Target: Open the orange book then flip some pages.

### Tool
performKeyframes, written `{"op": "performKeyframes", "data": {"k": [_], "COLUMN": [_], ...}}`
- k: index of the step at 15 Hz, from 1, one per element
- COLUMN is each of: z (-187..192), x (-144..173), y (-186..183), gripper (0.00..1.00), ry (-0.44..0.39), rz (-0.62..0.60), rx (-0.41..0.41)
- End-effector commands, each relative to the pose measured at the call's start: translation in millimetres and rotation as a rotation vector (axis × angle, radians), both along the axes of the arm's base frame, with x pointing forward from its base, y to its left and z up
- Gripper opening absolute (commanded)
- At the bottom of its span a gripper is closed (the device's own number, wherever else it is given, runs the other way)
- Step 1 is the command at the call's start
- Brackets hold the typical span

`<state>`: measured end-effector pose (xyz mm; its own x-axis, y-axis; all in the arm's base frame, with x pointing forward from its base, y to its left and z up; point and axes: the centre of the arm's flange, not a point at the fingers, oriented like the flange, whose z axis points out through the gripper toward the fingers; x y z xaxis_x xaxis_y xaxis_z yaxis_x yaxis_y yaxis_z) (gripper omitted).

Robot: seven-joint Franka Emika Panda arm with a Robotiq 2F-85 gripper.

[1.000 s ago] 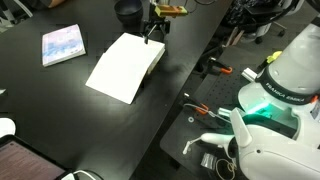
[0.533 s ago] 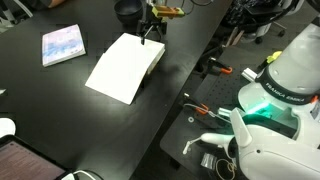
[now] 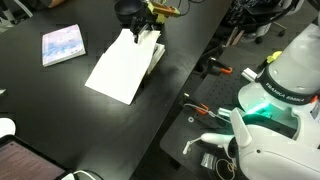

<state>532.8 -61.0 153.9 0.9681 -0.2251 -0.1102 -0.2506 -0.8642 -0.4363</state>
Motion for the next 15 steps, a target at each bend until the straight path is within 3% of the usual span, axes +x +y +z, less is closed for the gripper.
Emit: {"op": "performKeyframes", "data": {"k": [1,3,4,5,12,15], "z": [13,20,24,26,53,72], "x": [5,6,6,7,11,13], "y": [12,15,18,19,47,67], "gripper": [1.00,1.00,0.90,0.74,0.20,0.04], "ry": [-0.010,-0.006,-0.006,-0.006,-0.009,-0.032], "rz": [0.027,0.034,0.041,0.047,0.125,0.178], "rx": [0.043,0.045,0.050,0.053,0.027,0.018]}}
